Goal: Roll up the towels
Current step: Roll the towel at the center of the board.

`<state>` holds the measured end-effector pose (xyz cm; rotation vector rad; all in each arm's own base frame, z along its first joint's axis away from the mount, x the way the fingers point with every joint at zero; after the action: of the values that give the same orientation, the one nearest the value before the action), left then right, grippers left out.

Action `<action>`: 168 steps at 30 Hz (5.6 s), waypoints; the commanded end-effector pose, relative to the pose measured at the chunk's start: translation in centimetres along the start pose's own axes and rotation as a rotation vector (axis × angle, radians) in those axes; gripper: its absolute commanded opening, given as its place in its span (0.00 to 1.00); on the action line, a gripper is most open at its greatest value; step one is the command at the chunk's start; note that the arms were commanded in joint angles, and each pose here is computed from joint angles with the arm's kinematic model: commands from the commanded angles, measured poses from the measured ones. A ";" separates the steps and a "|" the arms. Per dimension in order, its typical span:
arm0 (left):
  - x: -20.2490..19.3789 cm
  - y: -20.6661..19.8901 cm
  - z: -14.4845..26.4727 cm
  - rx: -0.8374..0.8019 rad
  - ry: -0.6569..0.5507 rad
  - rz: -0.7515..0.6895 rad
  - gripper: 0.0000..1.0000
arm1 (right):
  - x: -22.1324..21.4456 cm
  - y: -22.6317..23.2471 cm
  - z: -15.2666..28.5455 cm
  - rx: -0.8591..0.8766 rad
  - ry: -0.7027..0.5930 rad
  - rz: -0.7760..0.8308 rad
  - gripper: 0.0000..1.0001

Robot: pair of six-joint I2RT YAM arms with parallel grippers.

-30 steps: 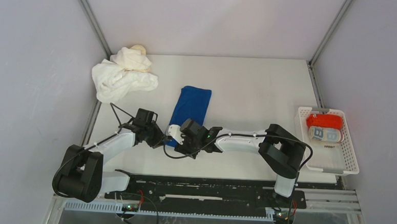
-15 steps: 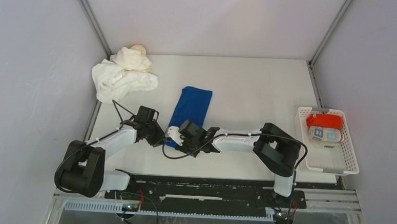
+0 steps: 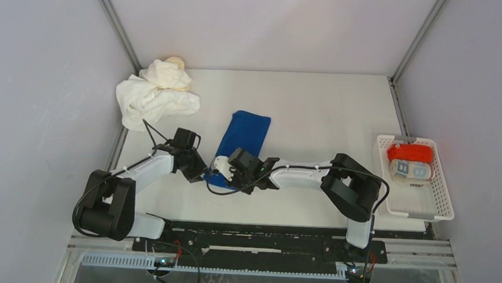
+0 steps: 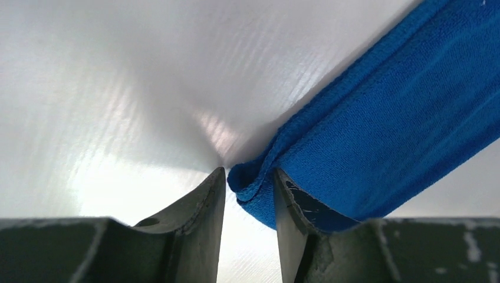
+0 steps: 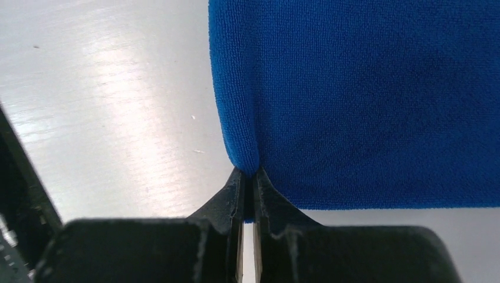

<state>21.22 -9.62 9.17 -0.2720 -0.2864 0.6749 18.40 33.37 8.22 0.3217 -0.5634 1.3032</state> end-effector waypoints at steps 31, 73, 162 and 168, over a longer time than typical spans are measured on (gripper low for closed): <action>-2.9 2.7 4.4 -0.271 -0.124 0.168 0.50 | -2.5 -6.9 -1.9 0.683 -0.062 -0.975 0.00; -0.8 -2.8 3.0 -0.472 -0.123 0.122 0.48 | -1.9 -7.4 -2.6 0.672 -0.030 -0.967 0.00; 1.2 -0.9 -2.0 0.031 0.015 0.053 0.20 | 4.7 -1.3 3.0 -0.058 -0.126 -0.020 0.40; 1.2 -0.9 -1.9 0.030 0.016 0.050 0.20 | 5.2 0.2 3.5 -0.092 -0.120 0.058 0.41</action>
<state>23.51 -10.71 8.91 -0.3422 -0.2585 0.7411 18.91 35.58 12.01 0.3492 -0.6546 1.2713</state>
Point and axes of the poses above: each gripper's point midway between its finger pads, its own z axis back along the fingers, its own y axis along the line the jaws close on, x = y × z, the point moved 8 cm from there along z, back along the fingers, and after that the axes turned 3 degrees about z, right-handed, at the moved point
